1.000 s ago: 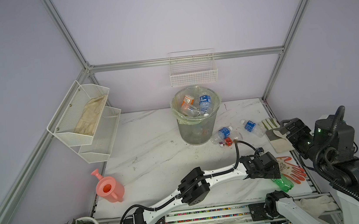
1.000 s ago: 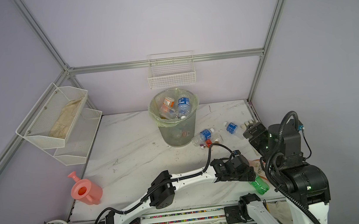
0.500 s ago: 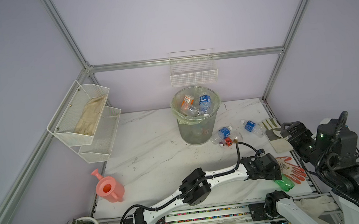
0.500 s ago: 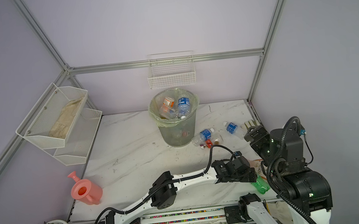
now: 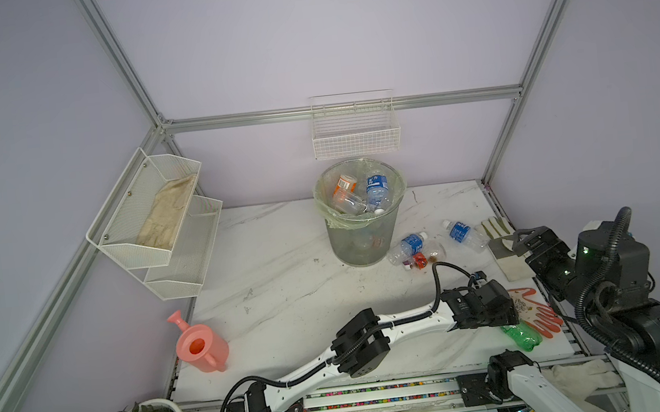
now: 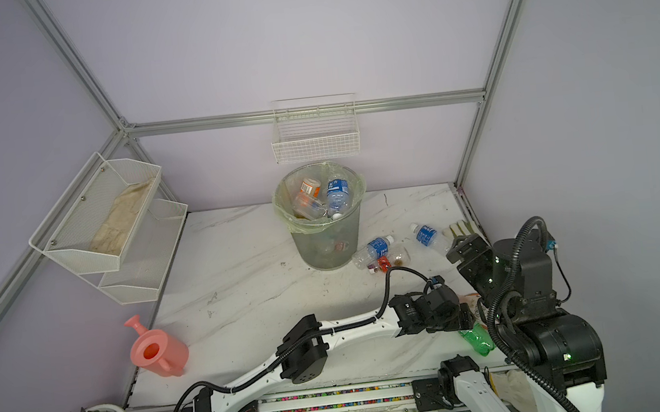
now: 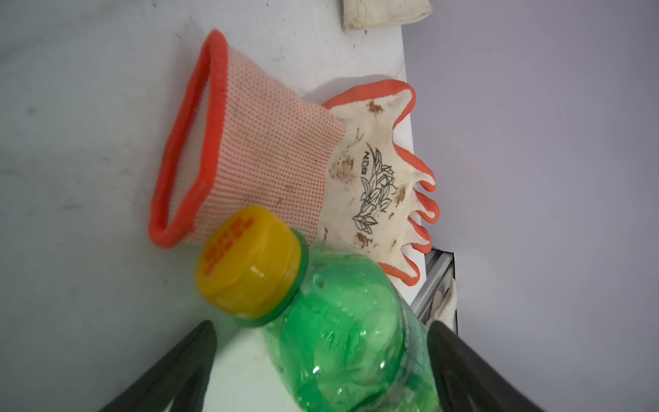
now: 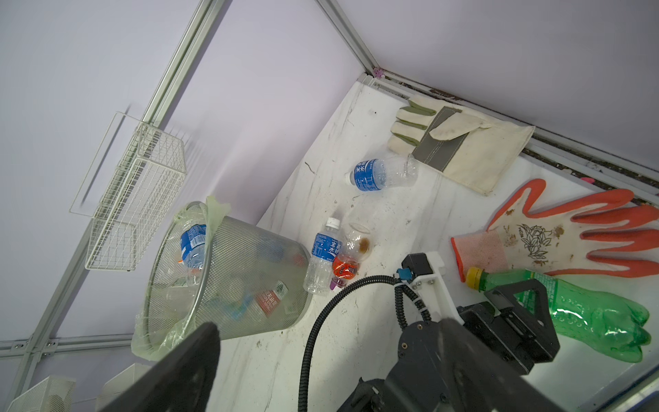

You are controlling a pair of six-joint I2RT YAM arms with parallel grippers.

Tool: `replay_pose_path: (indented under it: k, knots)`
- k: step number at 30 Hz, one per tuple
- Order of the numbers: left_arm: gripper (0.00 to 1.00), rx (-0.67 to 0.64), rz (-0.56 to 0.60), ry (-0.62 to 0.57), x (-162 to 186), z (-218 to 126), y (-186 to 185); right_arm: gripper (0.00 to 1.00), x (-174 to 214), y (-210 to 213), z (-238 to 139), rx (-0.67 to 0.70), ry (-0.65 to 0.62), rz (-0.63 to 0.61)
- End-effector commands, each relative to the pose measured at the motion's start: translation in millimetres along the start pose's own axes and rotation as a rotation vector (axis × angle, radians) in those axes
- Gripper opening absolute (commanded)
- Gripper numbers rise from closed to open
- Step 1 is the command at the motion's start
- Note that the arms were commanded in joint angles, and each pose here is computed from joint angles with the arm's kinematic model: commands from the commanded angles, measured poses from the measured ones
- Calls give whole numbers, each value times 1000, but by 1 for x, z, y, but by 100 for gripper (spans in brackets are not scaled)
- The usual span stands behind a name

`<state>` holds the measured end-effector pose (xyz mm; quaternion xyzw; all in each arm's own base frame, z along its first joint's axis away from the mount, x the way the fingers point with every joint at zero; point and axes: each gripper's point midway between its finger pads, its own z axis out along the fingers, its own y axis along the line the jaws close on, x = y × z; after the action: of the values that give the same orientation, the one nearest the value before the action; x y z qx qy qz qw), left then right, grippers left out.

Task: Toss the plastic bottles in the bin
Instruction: 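Close the left gripper around the green Sprite bottle's body, then lift the Sprite bottle with the left gripper up over the wastebasket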

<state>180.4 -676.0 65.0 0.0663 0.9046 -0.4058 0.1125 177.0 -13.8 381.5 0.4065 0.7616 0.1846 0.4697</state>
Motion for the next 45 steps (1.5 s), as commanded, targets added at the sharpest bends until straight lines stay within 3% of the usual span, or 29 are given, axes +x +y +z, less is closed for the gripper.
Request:
replay_pose_path:
  k: [1,18,26,31,36,45]
  knots:
    - [85,-12,-24,-25,-11,0,0,97,-3,6,-5,-33,-10,30]
    - [46,-126,12,-88,-30,-30,23,97,-7,9,-13,-57,-26,49]
    - [42,-138,11,-138,-58,-70,35,97,-10,10,-12,-58,-39,40]
    - [41,-129,50,-238,-93,-129,31,97,-14,8,-15,-46,-59,14]
    - [41,-136,126,-388,-128,-211,19,97,-14,2,-15,-34,-77,4]
    - [42,-171,254,-706,-194,-396,8,97,-7,-6,-8,-27,-68,-20]
